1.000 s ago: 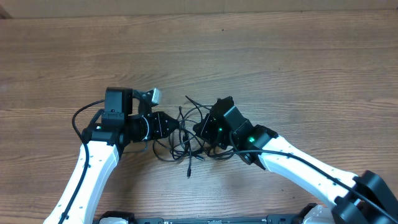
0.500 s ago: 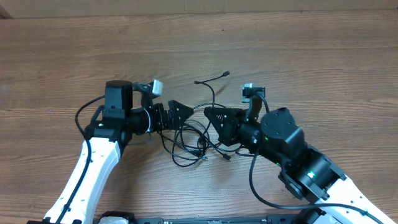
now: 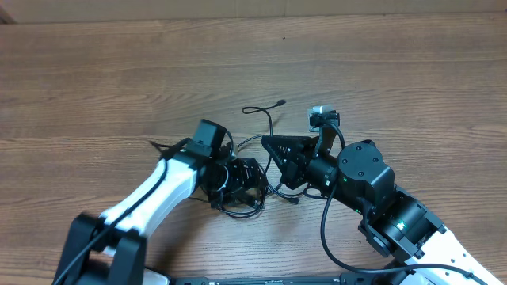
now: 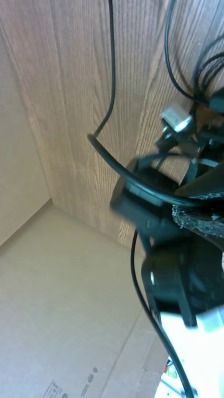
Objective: Untangle cables
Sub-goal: 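Pull the gripped strand rightward with the right gripper, left holding bundle, then draw the right gripper further right, stretching the cable out of the bundle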
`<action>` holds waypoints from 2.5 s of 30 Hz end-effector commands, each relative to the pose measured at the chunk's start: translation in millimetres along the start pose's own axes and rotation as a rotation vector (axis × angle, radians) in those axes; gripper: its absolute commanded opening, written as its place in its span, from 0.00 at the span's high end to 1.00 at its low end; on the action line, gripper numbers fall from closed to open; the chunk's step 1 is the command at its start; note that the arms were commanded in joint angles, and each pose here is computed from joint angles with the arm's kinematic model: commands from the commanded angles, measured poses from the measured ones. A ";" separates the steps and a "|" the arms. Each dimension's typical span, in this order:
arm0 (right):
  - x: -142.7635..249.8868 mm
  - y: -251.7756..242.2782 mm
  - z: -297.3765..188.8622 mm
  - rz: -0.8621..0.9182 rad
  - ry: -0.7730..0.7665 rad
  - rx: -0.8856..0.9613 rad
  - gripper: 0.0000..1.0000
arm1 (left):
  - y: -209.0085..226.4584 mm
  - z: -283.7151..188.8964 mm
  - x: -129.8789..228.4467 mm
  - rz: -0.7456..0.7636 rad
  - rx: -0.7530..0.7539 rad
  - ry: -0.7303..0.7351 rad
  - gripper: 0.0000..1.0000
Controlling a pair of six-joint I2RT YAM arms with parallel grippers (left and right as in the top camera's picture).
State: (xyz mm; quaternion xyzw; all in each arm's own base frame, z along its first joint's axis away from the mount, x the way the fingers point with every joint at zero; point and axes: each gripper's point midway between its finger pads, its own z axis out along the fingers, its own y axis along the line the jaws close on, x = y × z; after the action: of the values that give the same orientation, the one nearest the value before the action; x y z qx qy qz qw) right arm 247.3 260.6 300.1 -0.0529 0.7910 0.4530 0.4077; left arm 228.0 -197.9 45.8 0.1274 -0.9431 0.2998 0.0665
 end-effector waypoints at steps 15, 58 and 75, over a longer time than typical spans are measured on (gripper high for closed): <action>-155.8 -40.3 -135.8 -0.198 -0.576 0.513 0.96 | 71.6 -2.2 -128.1 -0.313 -0.073 -0.372 0.90; 143.4 -197.1 66.5 0.850 0.322 0.727 0.19 | 139.2 -36.6 -136.6 -0.490 -0.174 -0.421 0.00; 180.3 -210.3 91.6 0.700 0.389 0.701 0.96 | 139.1 -37.0 -137.6 -0.488 -0.174 -0.426 0.00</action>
State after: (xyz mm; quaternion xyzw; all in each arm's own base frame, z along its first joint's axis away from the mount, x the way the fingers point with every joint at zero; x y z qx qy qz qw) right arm 276.6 259.2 7.6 0.3271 0.9089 0.2547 0.0453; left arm 363.2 -45.5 16.7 0.3853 -0.8892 0.2176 -0.1161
